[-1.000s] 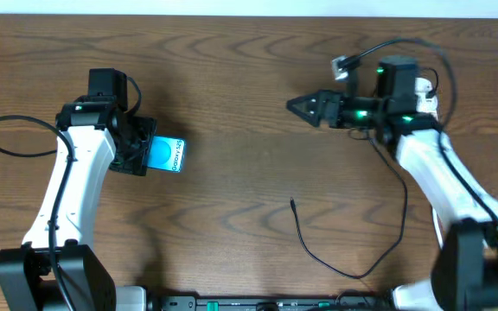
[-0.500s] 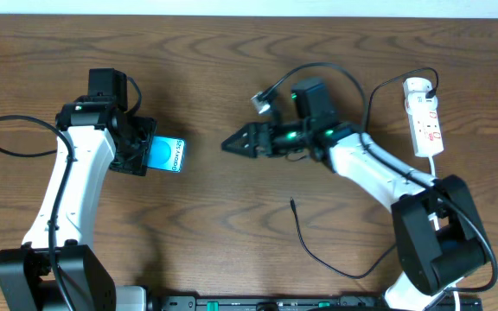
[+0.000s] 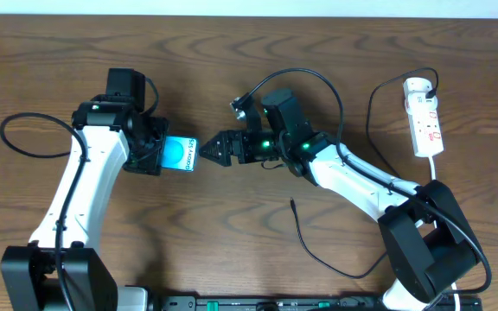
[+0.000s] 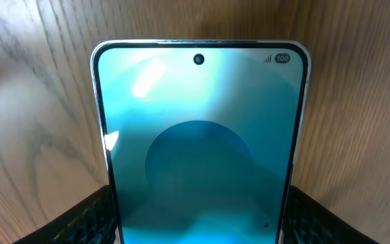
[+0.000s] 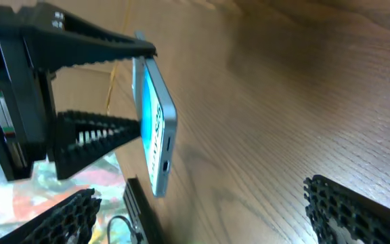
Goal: Plug charger to phone and switch on socket
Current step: 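Move the right gripper toward the phone held by the left gripper, then close the right gripper on the phone's top edge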
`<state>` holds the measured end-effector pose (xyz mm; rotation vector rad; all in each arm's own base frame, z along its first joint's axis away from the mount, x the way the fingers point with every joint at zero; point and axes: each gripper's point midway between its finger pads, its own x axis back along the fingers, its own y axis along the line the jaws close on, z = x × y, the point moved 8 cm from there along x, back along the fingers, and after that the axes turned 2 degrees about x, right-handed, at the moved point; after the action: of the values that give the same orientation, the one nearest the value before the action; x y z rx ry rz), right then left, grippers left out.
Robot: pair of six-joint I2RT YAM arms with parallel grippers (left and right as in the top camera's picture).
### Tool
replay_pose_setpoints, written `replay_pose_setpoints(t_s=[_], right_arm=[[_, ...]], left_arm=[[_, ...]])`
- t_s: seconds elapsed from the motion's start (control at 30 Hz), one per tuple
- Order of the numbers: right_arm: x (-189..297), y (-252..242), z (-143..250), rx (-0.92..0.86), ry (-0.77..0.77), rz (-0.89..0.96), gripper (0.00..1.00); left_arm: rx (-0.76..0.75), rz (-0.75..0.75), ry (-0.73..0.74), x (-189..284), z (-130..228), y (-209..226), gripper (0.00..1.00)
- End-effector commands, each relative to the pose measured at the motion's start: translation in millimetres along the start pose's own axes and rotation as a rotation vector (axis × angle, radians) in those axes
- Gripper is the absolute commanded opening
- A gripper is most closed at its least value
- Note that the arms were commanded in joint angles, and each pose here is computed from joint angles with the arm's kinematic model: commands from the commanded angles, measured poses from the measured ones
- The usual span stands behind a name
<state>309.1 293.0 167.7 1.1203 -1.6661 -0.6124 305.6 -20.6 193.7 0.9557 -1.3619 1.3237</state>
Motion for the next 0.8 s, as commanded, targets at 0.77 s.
replay_pose_setpoints(t_s=[0.77], right_arm=[[-4, 31, -13, -0.113, -0.033, -0.154, 0.85]], left_arm=[[0.117, 0.061, 0.231, 5, 25, -12, 0.07]])
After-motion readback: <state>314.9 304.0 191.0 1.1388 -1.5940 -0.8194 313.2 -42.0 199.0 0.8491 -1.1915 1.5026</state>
